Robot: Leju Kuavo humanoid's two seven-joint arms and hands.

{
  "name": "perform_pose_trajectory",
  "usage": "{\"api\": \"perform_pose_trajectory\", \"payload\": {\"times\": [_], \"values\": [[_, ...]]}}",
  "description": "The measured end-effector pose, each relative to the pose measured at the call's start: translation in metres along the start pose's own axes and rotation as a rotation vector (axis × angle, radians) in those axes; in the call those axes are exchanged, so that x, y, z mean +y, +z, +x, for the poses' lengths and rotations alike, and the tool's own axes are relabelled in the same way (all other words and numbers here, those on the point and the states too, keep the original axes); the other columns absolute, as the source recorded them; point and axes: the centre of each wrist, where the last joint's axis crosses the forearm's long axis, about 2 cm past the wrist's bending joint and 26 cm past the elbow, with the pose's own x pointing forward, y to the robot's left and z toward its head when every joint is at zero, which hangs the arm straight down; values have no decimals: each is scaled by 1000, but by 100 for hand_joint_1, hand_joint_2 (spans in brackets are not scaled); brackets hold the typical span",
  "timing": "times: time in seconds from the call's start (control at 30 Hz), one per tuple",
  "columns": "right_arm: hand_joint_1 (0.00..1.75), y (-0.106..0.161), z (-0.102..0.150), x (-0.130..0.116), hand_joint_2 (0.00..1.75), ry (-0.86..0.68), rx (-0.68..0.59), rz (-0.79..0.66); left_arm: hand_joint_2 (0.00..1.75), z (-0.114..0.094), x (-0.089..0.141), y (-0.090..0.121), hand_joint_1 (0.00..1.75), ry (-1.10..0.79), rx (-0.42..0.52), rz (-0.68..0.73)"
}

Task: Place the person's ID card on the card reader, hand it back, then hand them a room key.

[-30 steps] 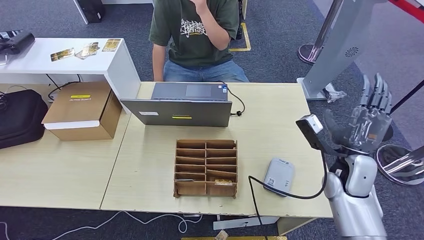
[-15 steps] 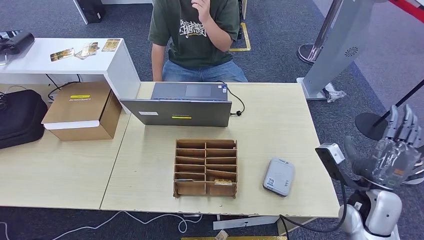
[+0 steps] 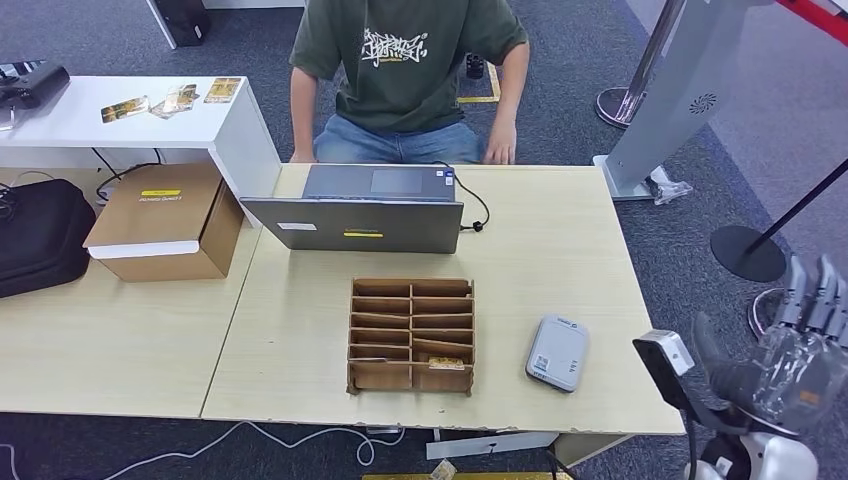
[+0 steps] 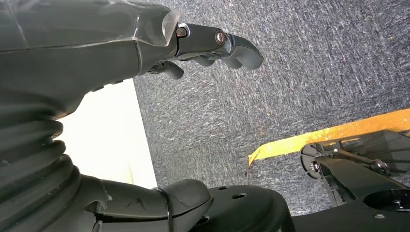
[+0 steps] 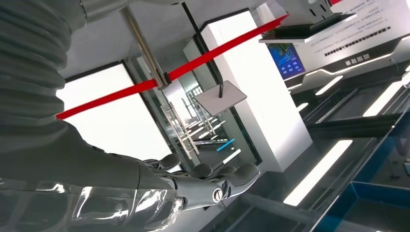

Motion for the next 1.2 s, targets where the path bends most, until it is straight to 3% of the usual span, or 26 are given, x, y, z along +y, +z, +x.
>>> {"api": "perform_pose_trajectory", "payload": {"times": [0.53,1.2], "values": [[0,32,36,-17,175,13,17,116,175,-1,-2,0,0,35,13,-4],[0,53,82,-26,175,-103,25,280,175,-1,-1,0,0,42,19,-5]]}}
